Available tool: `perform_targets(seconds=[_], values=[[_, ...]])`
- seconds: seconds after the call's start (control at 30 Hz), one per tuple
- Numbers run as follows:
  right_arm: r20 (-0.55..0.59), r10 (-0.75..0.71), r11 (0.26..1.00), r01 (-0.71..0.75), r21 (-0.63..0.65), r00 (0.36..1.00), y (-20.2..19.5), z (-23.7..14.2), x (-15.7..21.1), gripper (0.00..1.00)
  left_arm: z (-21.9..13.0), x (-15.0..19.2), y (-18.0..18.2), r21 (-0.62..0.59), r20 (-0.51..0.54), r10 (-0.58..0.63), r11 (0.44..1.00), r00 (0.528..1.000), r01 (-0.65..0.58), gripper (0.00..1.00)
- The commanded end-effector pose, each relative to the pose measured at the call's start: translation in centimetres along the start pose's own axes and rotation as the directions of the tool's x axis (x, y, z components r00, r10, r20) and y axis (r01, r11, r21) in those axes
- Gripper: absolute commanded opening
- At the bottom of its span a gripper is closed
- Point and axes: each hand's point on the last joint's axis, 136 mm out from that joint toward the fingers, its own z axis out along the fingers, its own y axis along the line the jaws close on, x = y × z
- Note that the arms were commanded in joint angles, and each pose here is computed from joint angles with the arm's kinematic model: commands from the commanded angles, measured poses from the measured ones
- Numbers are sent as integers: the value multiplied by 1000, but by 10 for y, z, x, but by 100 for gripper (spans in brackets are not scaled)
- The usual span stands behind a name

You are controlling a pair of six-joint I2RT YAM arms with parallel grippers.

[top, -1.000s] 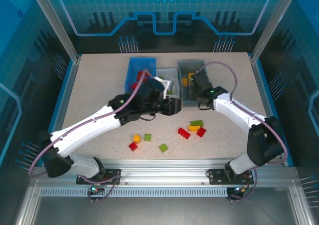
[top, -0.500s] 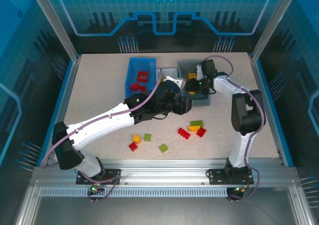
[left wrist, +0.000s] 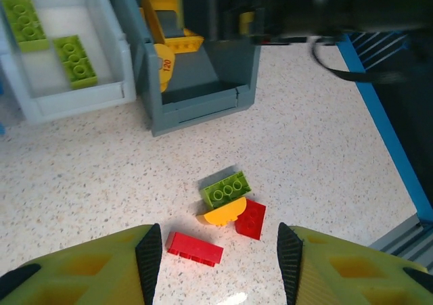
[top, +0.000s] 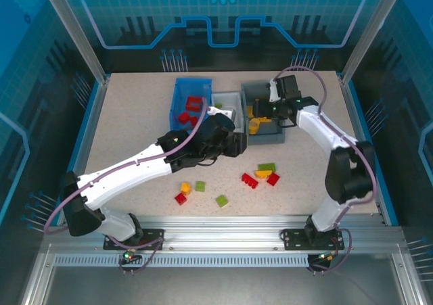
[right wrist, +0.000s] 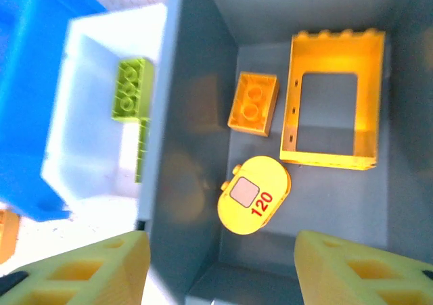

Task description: Sort the legos into containers by color

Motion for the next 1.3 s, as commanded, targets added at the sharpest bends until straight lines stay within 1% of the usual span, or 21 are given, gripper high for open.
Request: perform_targets(seconds=[0.0,0.1,0.17,0.23,0.3,0.37,0.4,0.47,0.5,0.53,0.57,0.67,0.7,0.77,0.8,0.87,0.93,1.03,1.1,1.2,1.27], values=[[103,-106,993,99,66,989,18,-47,-1,58,-17,5,50,-137,-1,-122,983,993,121,52],[193,-269,961,275,-4,944,68,-72,23,61,-27,22,104,-261,-1,-272,929,962,262,54],[259,-388,901,423,-93,885,111,-86,51,64,-31,37,142,-329,2,-395,867,919,374,55],[321,-471,816,544,-196,822,152,-98,89,67,-35,52,178,-382,29,-521,783,853,491,56],[353,-491,762,589,-269,796,178,-106,113,70,-40,67,212,-430,109,-623,673,775,602,57],[325,-521,713,612,-342,789,199,-105,146,72,-45,80,238,-440,209,-714,542,669,716,57],[314,-535,700,619,-356,784,206,-104,155,72,-46,85,248,-441,250,-747,480,617,759,58],[295,-569,672,641,-371,767,219,-102,173,72,-48,97,269,-452,335,-803,321,492,832,58],[284,-590,656,654,-377,756,223,-100,183,72,-49,103,278,-460,374,-825,233,424,857,58],[307,-592,640,666,-384,745,236,-107,181,72,-49,107,286,-468,405,-840,148,360,871,58],[308,-606,623,678,-391,734,243,-108,185,72,-46,110,291,-468,425,-853,79,303,880,59],[322,-643,567,715,-410,695,260,-113,197,73,-33,108,303,-445,458,-873,-60,170,893,60],[325,-654,552,725,-412,683,264,-114,199,73,-31,109,306,-444,472,-872,-103,134,890,60],[334,-675,521,746,-415,658,271,-116,204,74,-23,113,311,-440,497,-867,-210,42,873,61],[336,-679,517,750,-413,653,273,-117,204,74,-19,114,313,-430,505,-863,-248,3,868,62],[337,-685,509,755,-414,647,276,-117,206,74,-8,118,318,-392,531,-843,-341,-92,855,62],[339,-680,510,752,-418,650,278,-119,206,74,2,116,323,-346,549,-817,-414,-176,842,63],[337,-675,514,746,-424,656,279,-119,207,74,14,114,329,-338,560,-793,-483,-240,808,66],[333,-671,519,741,-426,662,279,-119,208,74,19,114,332,-346,563,-782,-516,-267,784,66],[326,-667,525,733,-432,669,279,-117,212,75,21,114,342,-336,595,-754,-547,-277,767,67],[317,-669,527,730,-436,672,279,-115,215,74,24,118,348,-324,608,-735,-574,-300,752,67]])
